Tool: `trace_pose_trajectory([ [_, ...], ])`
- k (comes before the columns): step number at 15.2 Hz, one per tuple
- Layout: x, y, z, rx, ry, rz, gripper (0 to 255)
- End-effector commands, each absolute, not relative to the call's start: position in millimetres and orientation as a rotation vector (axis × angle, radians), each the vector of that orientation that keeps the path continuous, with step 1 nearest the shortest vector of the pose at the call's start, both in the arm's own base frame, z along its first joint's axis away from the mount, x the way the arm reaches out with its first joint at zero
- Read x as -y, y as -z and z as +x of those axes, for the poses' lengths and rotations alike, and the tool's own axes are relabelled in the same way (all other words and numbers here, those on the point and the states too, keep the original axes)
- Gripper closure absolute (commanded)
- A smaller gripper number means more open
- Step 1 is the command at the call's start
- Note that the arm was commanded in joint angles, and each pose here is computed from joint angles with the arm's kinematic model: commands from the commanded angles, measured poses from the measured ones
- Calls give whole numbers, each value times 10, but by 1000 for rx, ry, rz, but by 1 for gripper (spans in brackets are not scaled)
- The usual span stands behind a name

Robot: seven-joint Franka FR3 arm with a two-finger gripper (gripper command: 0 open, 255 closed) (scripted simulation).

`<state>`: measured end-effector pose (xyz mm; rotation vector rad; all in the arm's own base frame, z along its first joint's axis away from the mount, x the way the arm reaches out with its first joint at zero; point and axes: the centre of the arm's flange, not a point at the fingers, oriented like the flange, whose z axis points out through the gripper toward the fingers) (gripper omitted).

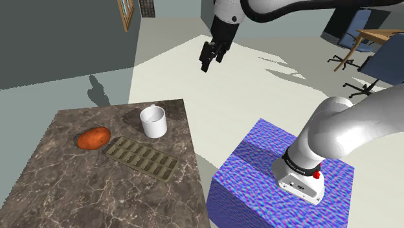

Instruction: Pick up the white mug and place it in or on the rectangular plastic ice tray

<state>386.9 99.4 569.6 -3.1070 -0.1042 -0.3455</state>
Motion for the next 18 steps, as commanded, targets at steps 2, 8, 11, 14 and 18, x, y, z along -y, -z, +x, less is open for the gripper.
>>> trace_pose_trajectory([
  [2, -1280, -5488, 4017, 111, 336, -3110, 0],
  [8, -1871, -5062, 4362, 126, 314, -3119, 0],
  [11, -2167, -4846, 4531, 134, 302, -3124, 0],
  [14, -2462, -4627, 4696, 142, 291, -3128, 0],
  [18, -2855, -4331, 4912, 152, 276, -3133, 0],
])
